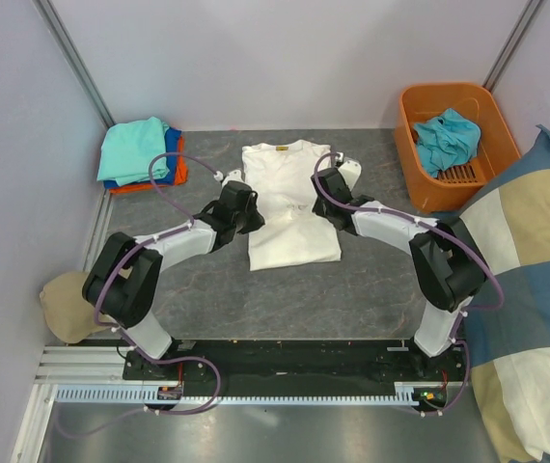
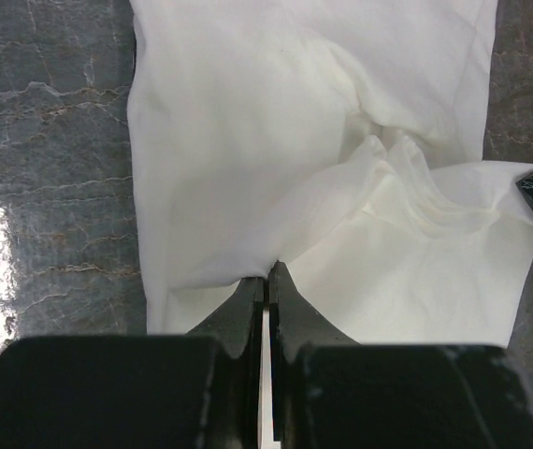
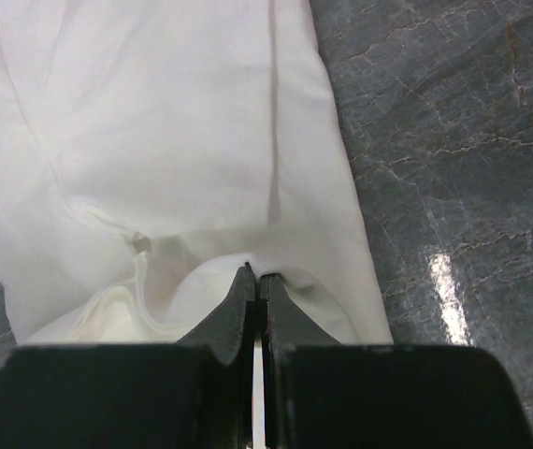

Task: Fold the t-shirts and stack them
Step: Fold the tshirt

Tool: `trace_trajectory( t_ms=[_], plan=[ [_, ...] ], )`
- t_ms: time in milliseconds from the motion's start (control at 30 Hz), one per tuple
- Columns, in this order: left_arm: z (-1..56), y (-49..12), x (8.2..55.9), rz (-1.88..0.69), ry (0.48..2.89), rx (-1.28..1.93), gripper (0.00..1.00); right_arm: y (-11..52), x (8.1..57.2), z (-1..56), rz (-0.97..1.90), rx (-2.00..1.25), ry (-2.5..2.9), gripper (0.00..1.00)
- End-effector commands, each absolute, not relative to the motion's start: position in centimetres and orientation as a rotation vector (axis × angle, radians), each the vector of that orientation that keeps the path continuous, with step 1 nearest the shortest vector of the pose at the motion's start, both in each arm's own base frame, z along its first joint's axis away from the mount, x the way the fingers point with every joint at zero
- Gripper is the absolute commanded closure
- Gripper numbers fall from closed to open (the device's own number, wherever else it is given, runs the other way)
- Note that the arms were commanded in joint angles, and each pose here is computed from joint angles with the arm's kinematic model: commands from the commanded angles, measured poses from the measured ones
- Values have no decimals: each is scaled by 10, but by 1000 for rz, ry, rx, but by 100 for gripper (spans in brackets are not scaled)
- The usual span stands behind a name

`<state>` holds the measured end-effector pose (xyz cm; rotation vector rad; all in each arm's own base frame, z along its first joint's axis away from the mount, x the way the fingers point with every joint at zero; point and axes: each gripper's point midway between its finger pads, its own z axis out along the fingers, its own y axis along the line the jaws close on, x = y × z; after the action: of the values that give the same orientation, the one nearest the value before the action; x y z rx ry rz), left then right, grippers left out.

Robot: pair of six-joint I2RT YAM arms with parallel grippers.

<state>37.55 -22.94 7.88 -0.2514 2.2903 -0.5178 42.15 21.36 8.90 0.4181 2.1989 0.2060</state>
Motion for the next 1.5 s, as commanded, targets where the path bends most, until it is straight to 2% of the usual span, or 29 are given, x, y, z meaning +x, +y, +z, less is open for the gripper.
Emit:
trace_trajectory(
  t_ms=[0,67,133,167,200,233,267,300,333,433,567,633,867,1067,1467],
  plan=[
    [92,-232,397,-540,2228,-215,98,215,445,102,238,429,2152,100],
    [88,-230,401,-532,2233,-220,98,212,449,99,235,439,2157,98],
    [89,-228,408,-526,2227,-218,92,208,451,97,226,434,2161,77],
    [88,-226,410,-518,2227,-217,86,205,452,98,219,437,2160,62],
    [86,-222,414,-492,2225,-221,43,199,454,99,198,439,2157,28],
    [91,-214,422,-459,2210,-234,10,187,456,109,177,458,2136,20],
    [91,-205,423,-416,2213,-250,0,177,457,117,145,464,2111,13],
    [102,-194,429,-371,2179,-279,0,166,453,131,129,459,2086,5],
    [109,-182,433,-351,2158,-300,0,154,452,138,96,447,2069,4],
    [137,-166,433,-320,2091,-316,0,135,435,159,62,418,2037,2],
    [146,-172,410,-409,2093,-304,0,135,396,141,128,382,2133,2],
    [134,-179,385,-474,2133,-304,0,147,379,135,235,349,2177,2],
    [73,-195,306,-548,2281,-272,0,155,319,80,324,203,2316,2],
    [40,-202,269,-557,2350,-243,0,146,305,68,294,187,2337,2],
    [22,-207,263,-559,2370,-266,0,158,306,40,326,146,2406,10]
  ],
)
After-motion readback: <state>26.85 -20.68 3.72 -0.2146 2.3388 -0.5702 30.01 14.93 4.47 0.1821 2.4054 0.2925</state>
